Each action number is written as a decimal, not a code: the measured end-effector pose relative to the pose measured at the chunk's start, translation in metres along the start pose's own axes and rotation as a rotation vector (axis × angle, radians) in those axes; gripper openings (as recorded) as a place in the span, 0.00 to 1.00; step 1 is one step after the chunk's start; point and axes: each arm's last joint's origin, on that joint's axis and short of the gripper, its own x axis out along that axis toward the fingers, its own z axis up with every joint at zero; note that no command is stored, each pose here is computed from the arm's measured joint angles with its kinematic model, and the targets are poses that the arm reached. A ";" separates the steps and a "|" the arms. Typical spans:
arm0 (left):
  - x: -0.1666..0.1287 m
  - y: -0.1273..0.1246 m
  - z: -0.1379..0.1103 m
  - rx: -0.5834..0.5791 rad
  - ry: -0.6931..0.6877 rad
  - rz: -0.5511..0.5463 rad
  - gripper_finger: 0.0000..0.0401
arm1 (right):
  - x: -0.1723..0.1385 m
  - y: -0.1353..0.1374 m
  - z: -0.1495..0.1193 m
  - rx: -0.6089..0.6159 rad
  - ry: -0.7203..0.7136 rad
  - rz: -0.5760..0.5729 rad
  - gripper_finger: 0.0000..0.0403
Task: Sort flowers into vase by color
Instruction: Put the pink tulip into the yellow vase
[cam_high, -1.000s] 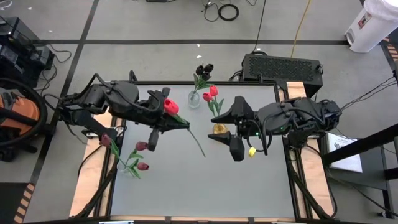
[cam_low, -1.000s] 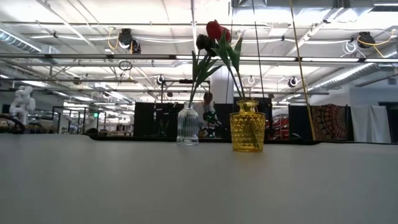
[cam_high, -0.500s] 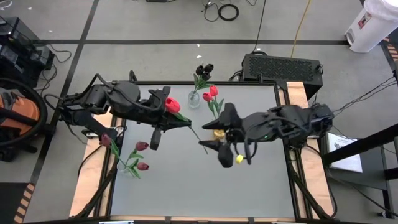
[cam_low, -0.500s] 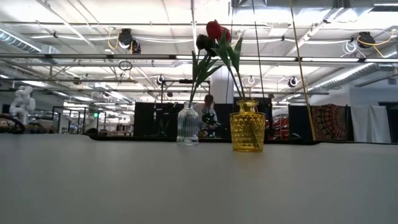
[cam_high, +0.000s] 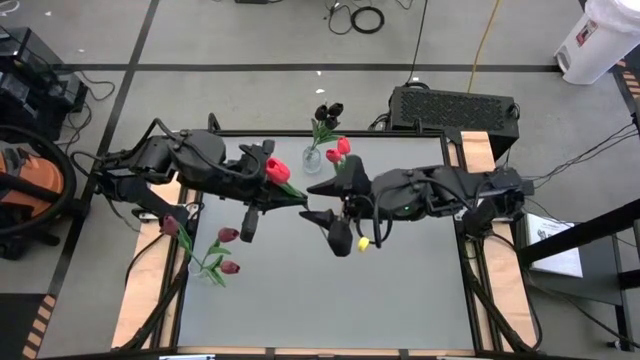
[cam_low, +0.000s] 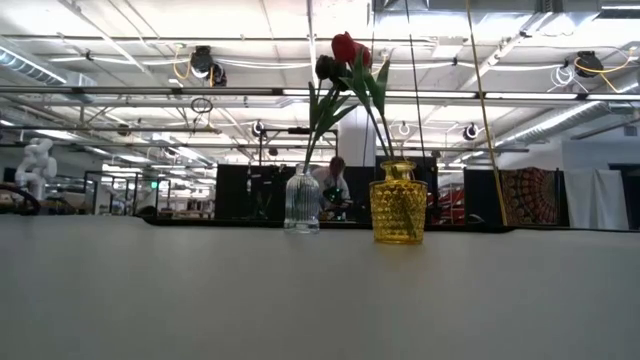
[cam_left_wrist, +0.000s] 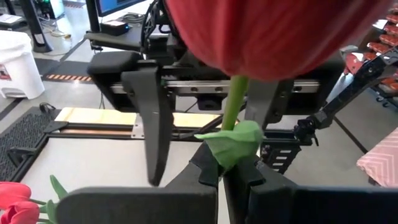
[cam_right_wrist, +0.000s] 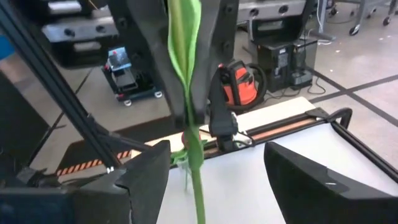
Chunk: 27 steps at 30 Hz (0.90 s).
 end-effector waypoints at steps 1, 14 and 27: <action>0.000 0.000 0.000 0.000 0.001 -0.002 0.01 | 0.000 0.000 0.001 0.004 -0.006 0.005 0.62; 0.000 0.000 0.000 0.002 0.002 -0.004 0.01 | 0.000 0.001 0.003 0.010 -0.022 0.018 0.54; 0.000 0.000 0.000 0.003 0.003 -0.002 0.01 | 0.000 0.001 0.003 -0.047 -0.021 0.024 0.03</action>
